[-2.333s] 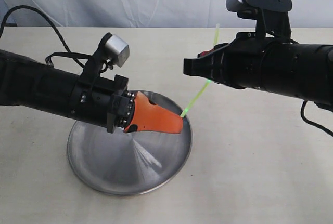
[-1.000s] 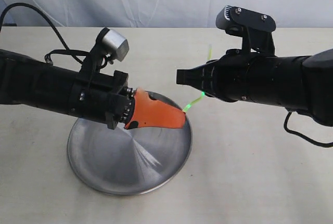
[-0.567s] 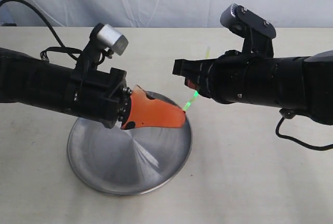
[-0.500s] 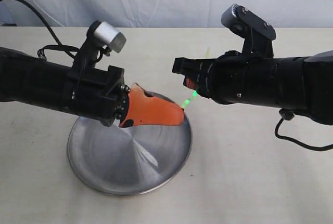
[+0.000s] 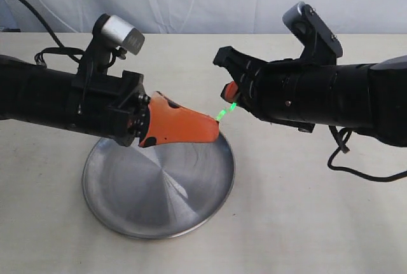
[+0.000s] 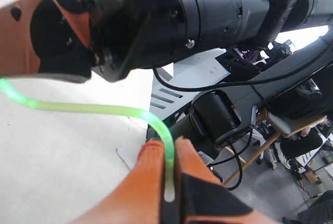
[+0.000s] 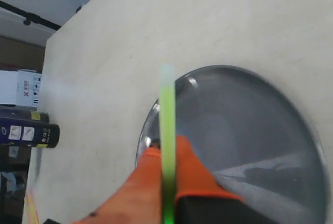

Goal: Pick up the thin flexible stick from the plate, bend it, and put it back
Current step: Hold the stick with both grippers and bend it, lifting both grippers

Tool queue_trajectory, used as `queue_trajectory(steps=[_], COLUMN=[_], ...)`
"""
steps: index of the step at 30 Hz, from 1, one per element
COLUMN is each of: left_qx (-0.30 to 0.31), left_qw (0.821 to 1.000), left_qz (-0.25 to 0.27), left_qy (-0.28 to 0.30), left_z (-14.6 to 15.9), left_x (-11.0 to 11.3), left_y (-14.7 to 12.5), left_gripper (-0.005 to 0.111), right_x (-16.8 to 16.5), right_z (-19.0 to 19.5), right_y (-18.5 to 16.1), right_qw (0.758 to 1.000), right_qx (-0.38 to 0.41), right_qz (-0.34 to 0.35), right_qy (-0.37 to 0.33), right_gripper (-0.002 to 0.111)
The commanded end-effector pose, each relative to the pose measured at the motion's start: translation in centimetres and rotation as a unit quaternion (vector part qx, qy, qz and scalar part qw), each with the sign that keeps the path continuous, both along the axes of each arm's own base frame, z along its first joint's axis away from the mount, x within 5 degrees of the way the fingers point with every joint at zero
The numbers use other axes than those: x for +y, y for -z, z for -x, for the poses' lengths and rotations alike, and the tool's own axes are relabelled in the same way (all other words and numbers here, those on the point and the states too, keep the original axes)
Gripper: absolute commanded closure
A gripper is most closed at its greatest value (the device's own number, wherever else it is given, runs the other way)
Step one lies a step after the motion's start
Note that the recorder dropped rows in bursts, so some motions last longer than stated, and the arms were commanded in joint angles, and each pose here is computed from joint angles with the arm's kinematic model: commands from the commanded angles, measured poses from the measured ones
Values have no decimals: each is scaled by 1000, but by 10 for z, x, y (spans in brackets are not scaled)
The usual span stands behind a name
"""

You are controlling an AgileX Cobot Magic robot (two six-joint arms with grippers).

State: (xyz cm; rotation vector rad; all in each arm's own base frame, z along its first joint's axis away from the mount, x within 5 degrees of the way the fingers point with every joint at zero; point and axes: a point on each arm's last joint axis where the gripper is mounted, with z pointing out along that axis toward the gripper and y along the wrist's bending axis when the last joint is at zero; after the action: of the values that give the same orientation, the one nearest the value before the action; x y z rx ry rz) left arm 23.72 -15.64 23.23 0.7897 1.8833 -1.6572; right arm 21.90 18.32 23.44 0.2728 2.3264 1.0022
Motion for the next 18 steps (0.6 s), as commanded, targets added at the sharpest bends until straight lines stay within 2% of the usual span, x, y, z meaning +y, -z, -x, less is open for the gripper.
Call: queue_trajectory(steps=[1,9,18], left_qx=[-12,-23,-32], left_qw=[998,998,992], left_qz=[5,3,-53], left_qy=[-55,-56,-109], left_z=[-13,-13,-23], left_x=[2,3,6], left_y=[-4,-4,6], left_gripper=[107,107,107], right_x=[8,5,5], right_z=[2,0,0], right_y=[-8,-7,-7], right_qw=[999,996,991], right_qx=[19,46,75], right_qz=[-41,-61,-89], right_qy=[-6,34,62], right_gripper=[109,109,109])
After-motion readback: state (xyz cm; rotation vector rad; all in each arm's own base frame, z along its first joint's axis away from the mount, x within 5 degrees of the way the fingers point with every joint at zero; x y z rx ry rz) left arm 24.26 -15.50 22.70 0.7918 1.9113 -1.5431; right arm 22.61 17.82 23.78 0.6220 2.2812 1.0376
